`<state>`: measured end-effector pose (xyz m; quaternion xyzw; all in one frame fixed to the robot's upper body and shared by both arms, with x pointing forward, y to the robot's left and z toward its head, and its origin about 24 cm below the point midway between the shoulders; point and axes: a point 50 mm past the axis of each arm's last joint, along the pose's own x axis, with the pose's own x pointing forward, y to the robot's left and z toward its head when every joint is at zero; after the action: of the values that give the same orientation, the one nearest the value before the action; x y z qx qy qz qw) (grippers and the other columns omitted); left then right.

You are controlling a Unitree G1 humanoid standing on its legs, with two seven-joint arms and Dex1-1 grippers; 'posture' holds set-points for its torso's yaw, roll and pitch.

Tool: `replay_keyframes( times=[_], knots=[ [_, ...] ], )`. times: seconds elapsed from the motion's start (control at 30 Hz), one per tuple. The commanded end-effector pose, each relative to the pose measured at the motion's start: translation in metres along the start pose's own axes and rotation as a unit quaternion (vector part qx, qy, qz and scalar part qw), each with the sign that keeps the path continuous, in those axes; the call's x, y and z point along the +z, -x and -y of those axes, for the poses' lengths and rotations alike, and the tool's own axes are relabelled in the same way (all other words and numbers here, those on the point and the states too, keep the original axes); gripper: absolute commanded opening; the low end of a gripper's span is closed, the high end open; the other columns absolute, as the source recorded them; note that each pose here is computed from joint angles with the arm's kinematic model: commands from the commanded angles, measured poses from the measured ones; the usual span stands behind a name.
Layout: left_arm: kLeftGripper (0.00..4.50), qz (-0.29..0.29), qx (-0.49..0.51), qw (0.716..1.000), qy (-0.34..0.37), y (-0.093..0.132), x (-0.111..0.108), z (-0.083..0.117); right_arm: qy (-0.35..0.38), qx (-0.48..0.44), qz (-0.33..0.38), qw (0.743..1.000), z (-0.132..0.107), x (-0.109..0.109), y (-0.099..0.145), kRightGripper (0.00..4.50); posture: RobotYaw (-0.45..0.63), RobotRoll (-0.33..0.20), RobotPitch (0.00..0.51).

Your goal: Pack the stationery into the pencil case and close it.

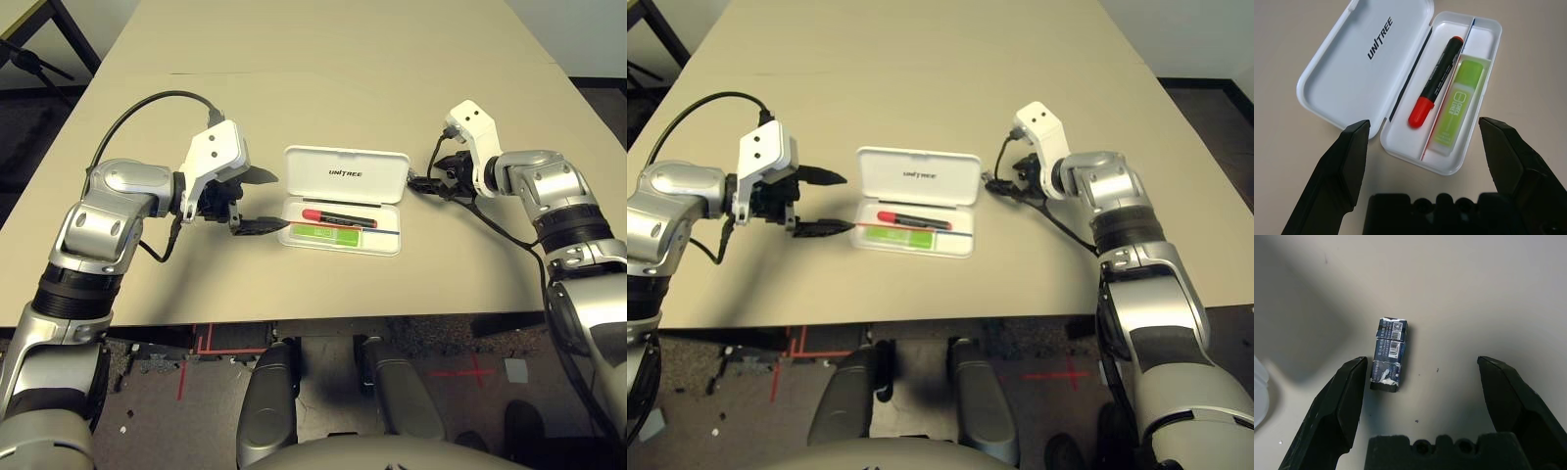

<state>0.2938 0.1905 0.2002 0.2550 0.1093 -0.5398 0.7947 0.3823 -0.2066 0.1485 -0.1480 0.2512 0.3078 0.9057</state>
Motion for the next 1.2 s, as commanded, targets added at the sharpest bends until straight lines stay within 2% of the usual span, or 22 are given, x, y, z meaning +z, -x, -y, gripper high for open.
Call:
replay_keyframes(
  times=[0.03,0.2,0.37,0.43,0.8,1.2],
  knots=[
    [4.47,-0.004,0.005,1.000,0.008,0.004,-0.003,0.002,0.002,0.004,-0.011,1.000,-0.003,-0.005,-0.007,4.50,0.07,0.000,0.221],
    [4.50,-0.005,0.010,1.000,0.009,0.005,-0.004,0.001,-0.003,0.013,-0.015,1.000,-0.006,-0.007,-0.010,2.78,0.06,0.000,0.218],
    [4.50,-0.007,0.012,1.000,0.010,0.006,-0.005,0.000,-0.004,0.021,-0.011,1.000,-0.007,-0.007,-0.010,0.85,0.06,0.000,0.215],
    [4.50,-0.010,0.009,1.000,0.012,0.006,-0.006,0.000,-0.006,0.026,-0.010,1.000,-0.008,-0.007,-0.010,0.29,0.06,0.000,0.215],
    [4.50,-0.013,0.010,1.000,0.012,0.006,-0.009,-0.003,0.000,0.037,-0.005,0.999,-0.006,-0.002,-0.002,0.29,0.04,0.000,0.211],
    [4.50,-0.014,0.012,1.000,0.009,0.007,-0.011,-0.005,0.024,0.053,-0.011,0.998,0.005,0.001,0.040,0.29,0.03,0.000,0.202]
  ],
)
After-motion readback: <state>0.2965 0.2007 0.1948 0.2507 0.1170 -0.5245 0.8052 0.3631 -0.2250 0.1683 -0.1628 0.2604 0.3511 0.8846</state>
